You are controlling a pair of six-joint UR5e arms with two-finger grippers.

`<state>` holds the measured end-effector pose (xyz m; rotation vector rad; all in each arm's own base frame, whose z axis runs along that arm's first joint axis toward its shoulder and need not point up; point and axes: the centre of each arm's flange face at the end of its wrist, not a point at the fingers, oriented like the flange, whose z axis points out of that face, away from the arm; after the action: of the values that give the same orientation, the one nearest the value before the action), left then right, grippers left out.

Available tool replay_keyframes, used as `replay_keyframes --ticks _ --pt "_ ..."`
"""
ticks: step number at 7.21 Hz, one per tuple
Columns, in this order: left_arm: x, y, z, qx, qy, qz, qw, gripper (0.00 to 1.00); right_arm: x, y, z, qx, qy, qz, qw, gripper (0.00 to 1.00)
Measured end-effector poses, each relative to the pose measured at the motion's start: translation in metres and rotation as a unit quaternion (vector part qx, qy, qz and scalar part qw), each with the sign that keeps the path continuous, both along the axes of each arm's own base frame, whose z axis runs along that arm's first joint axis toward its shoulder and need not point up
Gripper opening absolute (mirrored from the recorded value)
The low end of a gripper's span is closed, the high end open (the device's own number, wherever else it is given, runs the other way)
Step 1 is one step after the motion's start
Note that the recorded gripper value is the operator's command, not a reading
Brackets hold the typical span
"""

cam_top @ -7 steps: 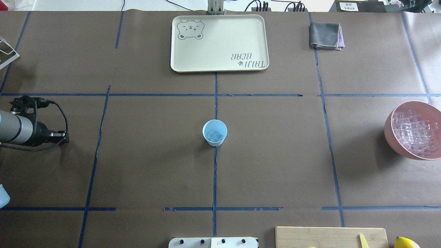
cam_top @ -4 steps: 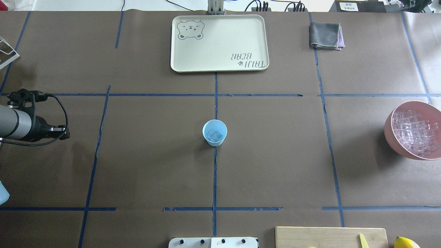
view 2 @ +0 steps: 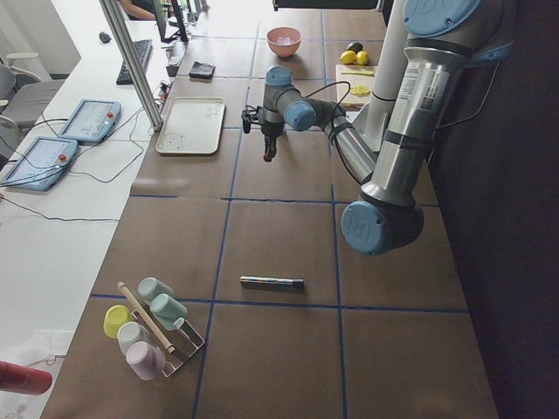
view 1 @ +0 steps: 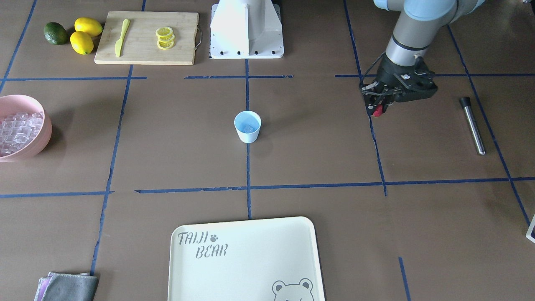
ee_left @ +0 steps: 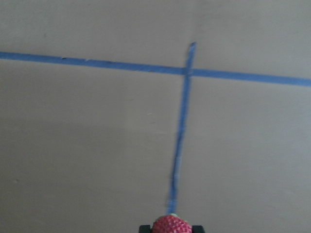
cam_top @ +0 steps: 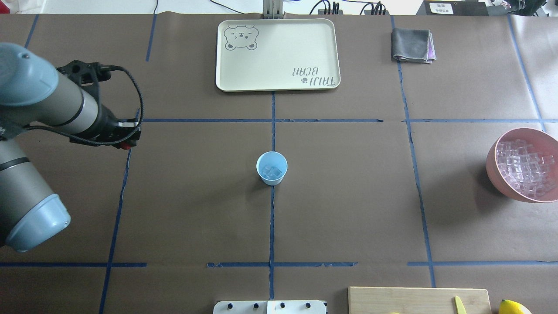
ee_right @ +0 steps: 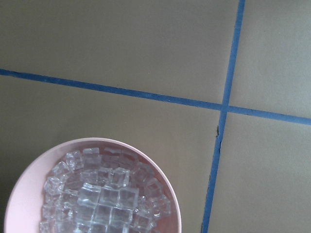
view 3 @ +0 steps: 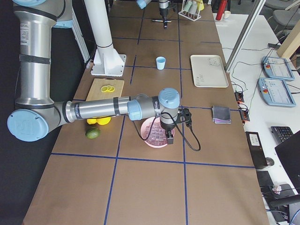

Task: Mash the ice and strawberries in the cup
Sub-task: 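Carry the strawberry with the left gripper over the light-blue cup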

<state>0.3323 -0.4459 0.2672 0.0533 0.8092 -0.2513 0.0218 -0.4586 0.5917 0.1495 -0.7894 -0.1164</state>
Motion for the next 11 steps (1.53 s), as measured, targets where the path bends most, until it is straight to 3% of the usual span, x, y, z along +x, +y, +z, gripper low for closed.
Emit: replay_keyframes --ticks 2,5,7,11 --pt "0.041 -0.018 -0.064 -0.039 0.044 -0.025 0.9980 0.00 0.037 0.023 0.030 0.005 -0.017 0.012 0.9998 1.00" --pt "0.130 -0.041 -0.122 -0.076 0.111 -0.051 0.9896 0.00 0.052 0.034 0.042 -0.024 -0.054 0.024 0.9980 1.00" --pt "0.173 -0.044 -0.139 -0.088 0.112 -0.044 0.9888 0.00 0.055 0.032 0.041 -0.031 -0.057 0.028 0.9975 1.00" --pt "0.212 -0.016 -0.138 -0.096 0.104 -0.016 0.9898 0.00 0.056 0.031 0.040 -0.031 -0.058 0.028 0.9974 1.00"
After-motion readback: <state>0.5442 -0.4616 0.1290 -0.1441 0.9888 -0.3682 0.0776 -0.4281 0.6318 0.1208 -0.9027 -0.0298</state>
